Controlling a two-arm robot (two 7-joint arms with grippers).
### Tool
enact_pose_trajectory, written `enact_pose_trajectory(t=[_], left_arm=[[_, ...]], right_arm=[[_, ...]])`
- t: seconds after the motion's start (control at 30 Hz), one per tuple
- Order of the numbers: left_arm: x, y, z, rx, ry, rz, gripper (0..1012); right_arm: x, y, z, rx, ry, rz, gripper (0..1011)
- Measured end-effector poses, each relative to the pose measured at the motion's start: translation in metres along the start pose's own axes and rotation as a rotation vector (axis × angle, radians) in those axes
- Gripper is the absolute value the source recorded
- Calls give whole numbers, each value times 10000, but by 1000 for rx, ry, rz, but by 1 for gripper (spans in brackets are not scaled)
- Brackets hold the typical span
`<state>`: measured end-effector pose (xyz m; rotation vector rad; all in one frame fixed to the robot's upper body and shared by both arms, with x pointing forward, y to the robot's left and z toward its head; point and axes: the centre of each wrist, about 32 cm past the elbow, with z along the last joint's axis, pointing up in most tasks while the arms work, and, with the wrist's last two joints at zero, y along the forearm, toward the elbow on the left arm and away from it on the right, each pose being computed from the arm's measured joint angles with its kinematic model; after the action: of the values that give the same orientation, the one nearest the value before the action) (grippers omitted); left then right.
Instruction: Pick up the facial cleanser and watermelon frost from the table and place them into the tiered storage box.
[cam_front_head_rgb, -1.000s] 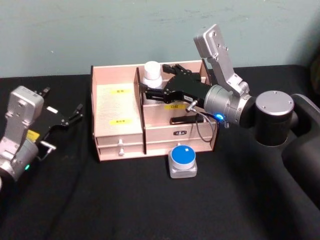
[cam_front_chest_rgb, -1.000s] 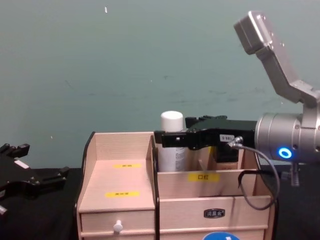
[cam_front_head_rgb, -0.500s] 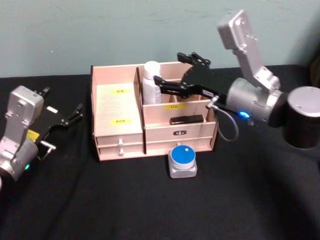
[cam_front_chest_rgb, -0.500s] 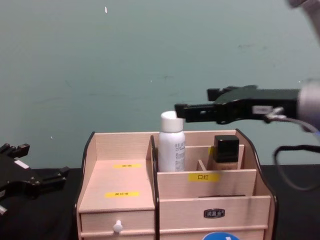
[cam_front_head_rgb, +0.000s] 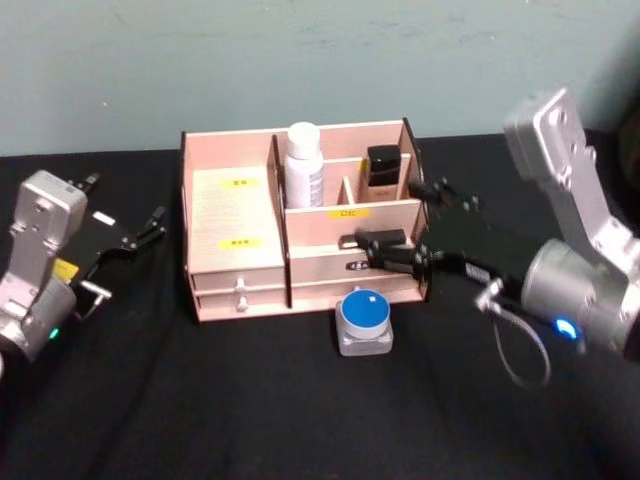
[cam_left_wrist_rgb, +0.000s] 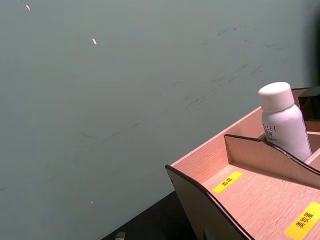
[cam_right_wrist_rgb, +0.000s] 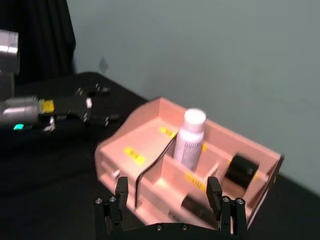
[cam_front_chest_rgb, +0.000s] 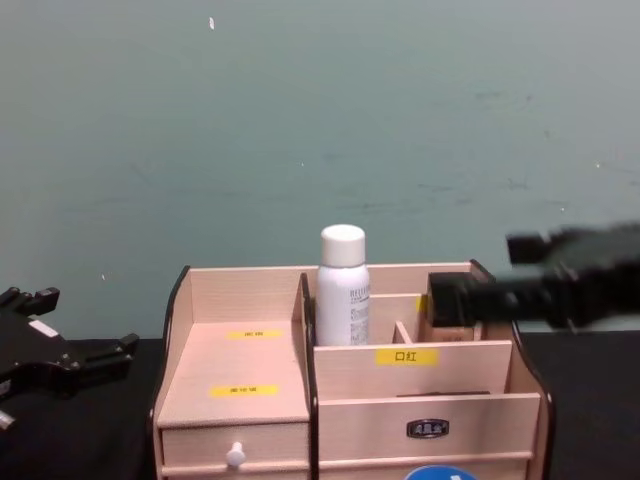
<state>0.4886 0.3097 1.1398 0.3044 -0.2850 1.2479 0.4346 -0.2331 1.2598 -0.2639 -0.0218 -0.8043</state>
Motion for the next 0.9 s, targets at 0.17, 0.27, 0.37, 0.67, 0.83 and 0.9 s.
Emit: enact_pose_trajectory(t=[0.17, 0.27, 0.37, 0.67, 0.83, 0.9], left_arm=[[0, 0, 0, 0, 0, 0, 1010], [0, 0, 0, 0, 0, 0, 1010], [0, 0, 0, 0, 0, 0, 1010], [0, 0, 0, 0, 0, 0, 1010], [0, 0, 0, 0, 0, 0, 1010], [0, 0, 0, 0, 0, 0, 1010]], right_arm=[[-165, -140, -125, -61, 29, 7, 1000], [-221, -177, -191, -94, 46, 12, 1000], [-289, -203, -292, -142, 78, 25, 1000], [-357, -133, -507, -220, 138, 39, 1000], [-328, -81, -569, -244, 141, 22, 1000], [-310, -51, -588, -251, 139, 13, 1000]])
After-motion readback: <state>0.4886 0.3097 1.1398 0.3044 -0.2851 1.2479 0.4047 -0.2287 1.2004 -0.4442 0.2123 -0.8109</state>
